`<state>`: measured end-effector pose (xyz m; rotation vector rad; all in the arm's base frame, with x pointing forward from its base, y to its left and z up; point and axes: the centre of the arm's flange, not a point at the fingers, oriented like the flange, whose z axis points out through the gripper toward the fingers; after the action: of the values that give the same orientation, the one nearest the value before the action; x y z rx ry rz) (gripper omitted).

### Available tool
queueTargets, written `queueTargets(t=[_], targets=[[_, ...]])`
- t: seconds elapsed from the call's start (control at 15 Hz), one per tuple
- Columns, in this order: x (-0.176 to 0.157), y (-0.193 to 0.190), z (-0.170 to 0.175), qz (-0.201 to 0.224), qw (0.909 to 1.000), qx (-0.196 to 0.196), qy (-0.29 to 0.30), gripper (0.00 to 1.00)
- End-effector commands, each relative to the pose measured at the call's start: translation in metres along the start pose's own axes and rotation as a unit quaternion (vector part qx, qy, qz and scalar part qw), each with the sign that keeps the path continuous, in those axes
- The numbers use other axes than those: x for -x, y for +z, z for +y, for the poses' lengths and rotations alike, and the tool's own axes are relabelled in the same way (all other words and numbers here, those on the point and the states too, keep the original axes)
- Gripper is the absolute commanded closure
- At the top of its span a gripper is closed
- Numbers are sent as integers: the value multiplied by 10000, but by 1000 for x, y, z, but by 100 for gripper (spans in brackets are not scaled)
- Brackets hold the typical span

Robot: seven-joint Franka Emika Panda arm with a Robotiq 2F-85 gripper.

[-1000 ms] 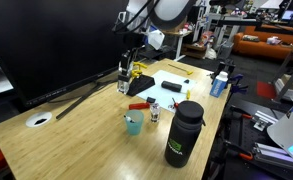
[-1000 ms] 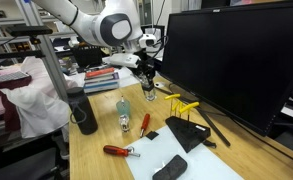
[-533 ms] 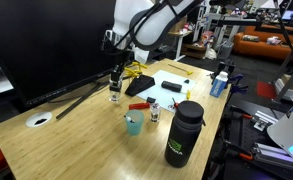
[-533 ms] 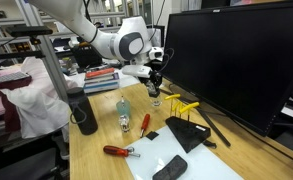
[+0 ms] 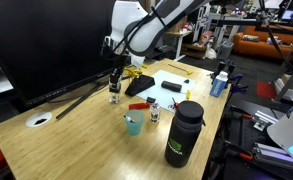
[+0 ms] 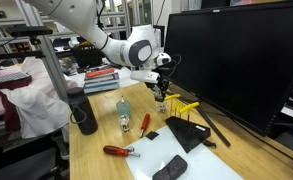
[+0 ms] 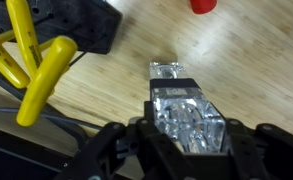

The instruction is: Take the glass bottle on the board and put it on the desk

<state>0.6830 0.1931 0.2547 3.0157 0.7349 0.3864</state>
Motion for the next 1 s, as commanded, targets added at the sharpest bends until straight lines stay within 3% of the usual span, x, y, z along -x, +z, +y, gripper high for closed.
queueTargets(t=[0.0, 0.2, 0.27, 0.6, 0.93], targets=[[-10, -4, 9, -22, 10000, 90, -38, 23], [-13, -10, 12, -2, 10000, 92, 12, 3], [-14, -12, 13, 19, 9999, 101, 29, 0], [-6, -37, 20, 21, 9997, 183, 144, 0], [43, -87, 24, -29, 9986, -52, 529, 0]])
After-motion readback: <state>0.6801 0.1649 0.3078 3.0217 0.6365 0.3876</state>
